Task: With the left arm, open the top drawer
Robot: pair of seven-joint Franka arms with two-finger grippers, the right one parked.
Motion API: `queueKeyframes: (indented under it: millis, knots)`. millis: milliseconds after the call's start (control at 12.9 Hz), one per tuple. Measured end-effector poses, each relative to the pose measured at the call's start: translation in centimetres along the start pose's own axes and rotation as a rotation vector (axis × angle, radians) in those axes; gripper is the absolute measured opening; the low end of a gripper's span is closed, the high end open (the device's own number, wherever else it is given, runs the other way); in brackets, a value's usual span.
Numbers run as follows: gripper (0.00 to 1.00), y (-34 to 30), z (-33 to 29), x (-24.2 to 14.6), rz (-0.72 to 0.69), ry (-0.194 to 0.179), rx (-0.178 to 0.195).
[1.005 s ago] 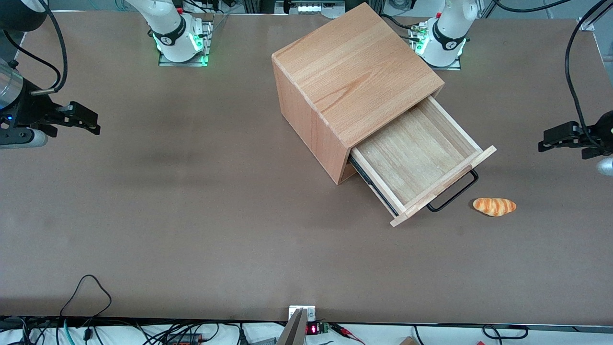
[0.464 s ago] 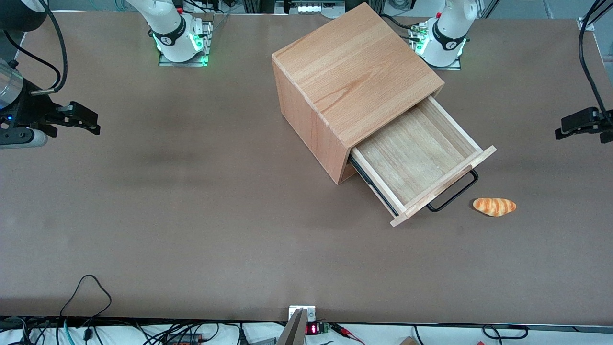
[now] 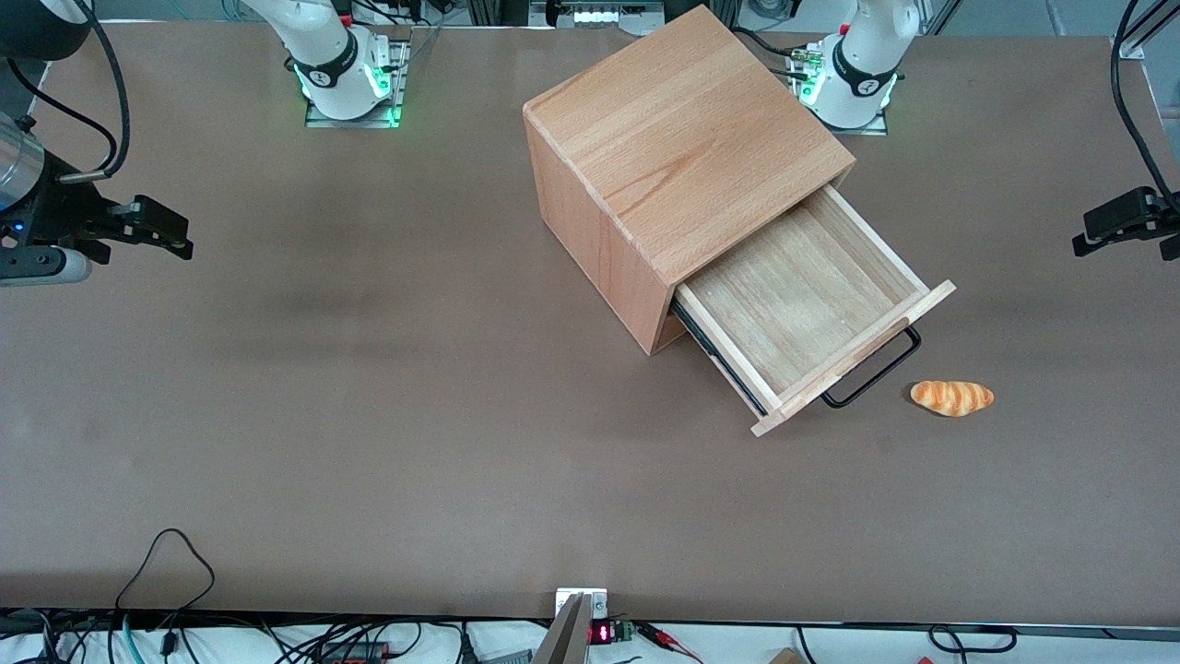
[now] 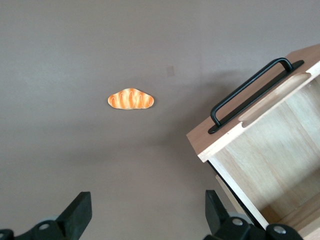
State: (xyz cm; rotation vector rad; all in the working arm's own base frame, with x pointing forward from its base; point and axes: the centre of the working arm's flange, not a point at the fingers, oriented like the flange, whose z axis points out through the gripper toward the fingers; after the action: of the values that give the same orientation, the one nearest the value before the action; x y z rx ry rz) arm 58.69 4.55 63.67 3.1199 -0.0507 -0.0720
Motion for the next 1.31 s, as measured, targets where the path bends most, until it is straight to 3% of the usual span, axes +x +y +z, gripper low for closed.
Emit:
queueKeyframes:
  millis: [618,927,1314]
  knots:
    - [1.00,2.1,-0.9,-2.2,0.017,0.020,0.017]
    - [1.00,2.0,-0.4,-3.9,0.015,0.053,0.016]
    - [1.00,1.9,-0.1,-5.3,0.009,0.054,0.014]
